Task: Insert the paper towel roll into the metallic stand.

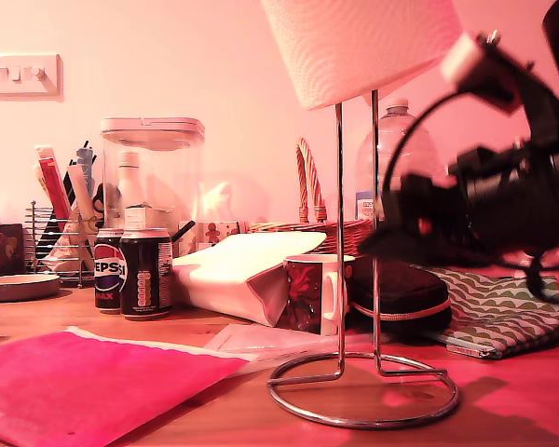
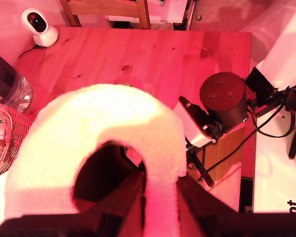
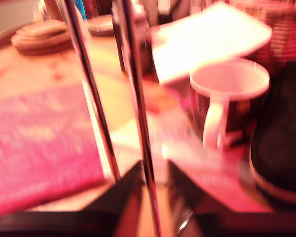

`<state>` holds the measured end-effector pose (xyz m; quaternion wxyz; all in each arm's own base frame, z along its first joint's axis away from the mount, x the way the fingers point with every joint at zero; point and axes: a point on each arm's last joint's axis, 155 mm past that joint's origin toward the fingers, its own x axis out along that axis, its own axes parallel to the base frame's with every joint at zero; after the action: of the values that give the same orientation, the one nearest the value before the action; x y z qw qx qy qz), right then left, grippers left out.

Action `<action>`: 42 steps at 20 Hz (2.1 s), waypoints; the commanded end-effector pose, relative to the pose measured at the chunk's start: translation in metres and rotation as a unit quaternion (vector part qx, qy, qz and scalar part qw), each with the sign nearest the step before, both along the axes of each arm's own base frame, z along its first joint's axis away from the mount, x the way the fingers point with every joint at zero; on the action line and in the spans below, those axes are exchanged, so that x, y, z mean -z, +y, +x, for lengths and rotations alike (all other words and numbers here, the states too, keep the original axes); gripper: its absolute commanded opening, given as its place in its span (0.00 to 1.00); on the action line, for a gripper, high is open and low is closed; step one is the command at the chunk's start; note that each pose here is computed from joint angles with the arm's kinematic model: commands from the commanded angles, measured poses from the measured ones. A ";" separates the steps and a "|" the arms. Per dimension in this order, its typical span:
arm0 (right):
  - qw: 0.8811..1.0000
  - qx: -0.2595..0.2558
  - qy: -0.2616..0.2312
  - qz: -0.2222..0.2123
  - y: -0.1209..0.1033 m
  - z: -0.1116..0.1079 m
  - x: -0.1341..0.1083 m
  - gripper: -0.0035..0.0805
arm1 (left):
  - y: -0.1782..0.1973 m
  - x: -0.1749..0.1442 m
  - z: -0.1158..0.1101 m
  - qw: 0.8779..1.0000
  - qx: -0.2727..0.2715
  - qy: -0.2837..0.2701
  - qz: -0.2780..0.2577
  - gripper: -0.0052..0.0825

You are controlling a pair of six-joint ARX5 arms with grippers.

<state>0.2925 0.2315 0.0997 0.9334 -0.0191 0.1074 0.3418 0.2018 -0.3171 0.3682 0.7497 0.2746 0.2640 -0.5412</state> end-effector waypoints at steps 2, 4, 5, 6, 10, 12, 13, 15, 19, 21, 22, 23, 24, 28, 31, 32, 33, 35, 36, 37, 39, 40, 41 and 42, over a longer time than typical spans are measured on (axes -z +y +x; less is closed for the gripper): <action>1.000 -0.022 -0.007 0.018 0.011 -0.006 -0.009 0.03 | -0.006 0.071 0.008 0.993 -0.010 0.076 0.089 0.03; 0.999 -0.041 -0.009 0.020 0.022 -0.014 -0.011 0.03 | -0.006 0.071 0.008 0.993 -0.011 0.076 0.090 0.03; 0.999 -0.049 -0.011 0.021 0.028 -0.018 -0.013 0.03 | -0.006 0.071 0.008 0.993 -0.011 0.075 0.090 0.03; 0.998 -0.057 -0.013 0.022 0.033 -0.021 -0.015 0.03 | -0.006 0.072 0.009 0.993 -0.011 0.075 0.090 0.03; 0.996 -0.077 -0.027 0.034 0.050 -0.025 -0.029 0.03 | -0.004 0.072 0.011 0.993 -0.018 0.062 0.099 0.03; 0.995 -0.086 -0.032 0.039 0.057 -0.028 -0.035 0.03 | -0.003 0.072 0.013 0.993 -0.022 0.059 0.101 0.03; 0.995 -0.090 -0.034 0.041 0.060 -0.029 -0.037 0.03 | -0.002 0.070 0.012 0.993 -0.022 0.057 0.099 0.03; 0.993 -0.099 -0.038 0.045 0.067 -0.033 -0.042 0.03 | 0.000 0.069 0.014 0.993 -0.025 0.053 0.101 0.03; 0.992 -0.118 -0.036 0.038 0.081 -0.041 -0.043 0.03 | 0.002 0.068 0.016 0.993 -0.031 0.047 0.103 0.03; 0.994 -0.103 -0.026 0.024 0.077 -0.038 -0.035 0.03 | 0.004 0.069 0.018 0.993 -0.036 0.042 0.107 0.03; 0.995 -0.094 -0.020 0.015 0.075 -0.036 -0.030 0.04 | 0.004 0.069 0.019 0.993 -0.037 0.040 0.108 0.03; 0.996 -0.092 -0.016 0.011 0.074 -0.035 -0.027 0.07 | 0.005 0.069 0.020 0.992 -0.039 0.038 0.110 0.03; 0.996 -0.092 -0.012 0.007 0.073 -0.035 -0.024 0.12 | 0.005 0.069 0.021 0.992 -0.041 0.036 0.111 0.03; 0.995 -0.095 -0.016 -0.007 0.073 -0.036 -0.021 0.26 | 0.008 0.069 0.025 0.991 -0.048 0.026 0.118 0.03; 0.995 -0.095 -0.014 -0.011 0.071 -0.038 -0.017 0.26 | 0.010 0.069 0.027 0.991 -0.048 0.018 0.123 0.03; 0.995 -0.095 -0.012 -0.014 0.070 -0.039 -0.014 0.27 | 0.010 0.069 0.027 0.991 -0.048 0.018 0.124 0.03; 0.995 -0.096 -0.008 -0.019 0.067 -0.041 -0.009 0.28 | 0.010 0.069 0.028 0.991 -0.048 0.017 0.124 0.03; 0.995 -0.094 -0.001 -0.026 0.060 -0.046 0.001 0.28 | 0.011 0.069 0.028 0.991 -0.049 0.017 0.124 0.03; 0.996 -0.091 -0.003 -0.025 0.057 -0.048 0.003 0.28 | 0.011 0.069 0.028 0.991 -0.049 0.017 0.124 0.03; 0.996 -0.088 -0.005 -0.016 0.054 -0.050 0.002 0.28 | 0.011 0.069 0.028 0.991 -0.049 0.017 0.124 0.03; 0.996 -0.086 -0.016 0.008 0.051 -0.054 -0.006 0.28 | 0.011 0.069 0.028 0.991 -0.049 0.017 0.124 0.03; 0.996 -0.085 -0.017 0.012 0.048 -0.056 -0.006 0.28 | 0.011 0.069 0.028 0.991 -0.049 0.017 0.124 0.03; 0.997 -0.080 -0.016 0.010 0.045 -0.057 -0.003 0.28 | 0.011 0.069 0.028 0.991 -0.049 0.017 0.124 0.03; 0.997 -0.078 -0.013 0.005 0.043 -0.059 0.001 0.28 | 0.011 0.069 0.028 0.991 -0.049 0.017 0.124 0.03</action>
<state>0.2379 0.2767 0.0976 0.9051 -0.0300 0.0951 0.4134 0.2250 -0.3043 0.3053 0.7328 0.3366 0.3540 -0.4738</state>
